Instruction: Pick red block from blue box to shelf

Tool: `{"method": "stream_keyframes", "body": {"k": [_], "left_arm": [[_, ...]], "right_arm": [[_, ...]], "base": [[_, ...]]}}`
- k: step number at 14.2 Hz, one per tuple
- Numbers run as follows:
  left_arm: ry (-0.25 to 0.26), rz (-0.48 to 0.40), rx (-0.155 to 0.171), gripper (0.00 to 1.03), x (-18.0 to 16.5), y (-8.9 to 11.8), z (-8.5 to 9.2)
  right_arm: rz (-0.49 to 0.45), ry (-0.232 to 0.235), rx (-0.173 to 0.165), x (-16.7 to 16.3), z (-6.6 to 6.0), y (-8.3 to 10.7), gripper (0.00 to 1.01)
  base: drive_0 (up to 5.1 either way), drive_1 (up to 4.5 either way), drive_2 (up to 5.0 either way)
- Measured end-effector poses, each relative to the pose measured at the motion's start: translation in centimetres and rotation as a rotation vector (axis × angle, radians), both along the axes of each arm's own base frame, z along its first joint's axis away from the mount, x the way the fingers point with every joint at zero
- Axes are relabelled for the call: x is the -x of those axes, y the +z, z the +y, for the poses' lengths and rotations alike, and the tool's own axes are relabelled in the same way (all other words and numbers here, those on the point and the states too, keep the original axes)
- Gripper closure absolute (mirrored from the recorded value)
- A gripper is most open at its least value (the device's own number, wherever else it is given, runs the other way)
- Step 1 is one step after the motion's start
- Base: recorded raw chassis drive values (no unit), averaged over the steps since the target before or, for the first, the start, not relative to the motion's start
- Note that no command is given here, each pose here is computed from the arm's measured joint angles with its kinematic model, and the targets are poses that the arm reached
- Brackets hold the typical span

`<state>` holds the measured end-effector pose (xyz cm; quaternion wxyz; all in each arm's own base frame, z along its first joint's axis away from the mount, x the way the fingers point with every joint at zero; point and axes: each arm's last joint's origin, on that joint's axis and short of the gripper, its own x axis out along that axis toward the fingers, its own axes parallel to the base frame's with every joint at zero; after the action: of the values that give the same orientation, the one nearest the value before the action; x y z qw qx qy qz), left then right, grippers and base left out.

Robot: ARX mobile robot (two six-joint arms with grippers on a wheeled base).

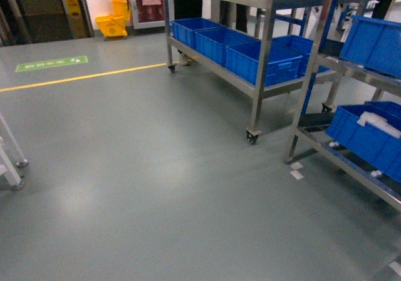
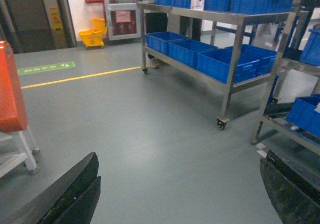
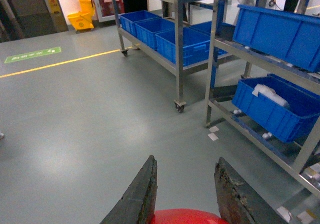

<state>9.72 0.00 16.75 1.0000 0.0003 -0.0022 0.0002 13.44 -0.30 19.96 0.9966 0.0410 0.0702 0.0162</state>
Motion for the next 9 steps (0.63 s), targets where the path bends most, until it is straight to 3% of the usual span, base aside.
{"method": "stream_keyframes", "body": {"k": [9], "left_arm": [[-0.001,0.000,0.000,0.05,0.00,0.00,-0.01]], "right_arm": [[0.000,0.000,0.000,0.00,0.00,0.00,0.73]], "base": [[-1.6,-1.59,-1.6]]}}
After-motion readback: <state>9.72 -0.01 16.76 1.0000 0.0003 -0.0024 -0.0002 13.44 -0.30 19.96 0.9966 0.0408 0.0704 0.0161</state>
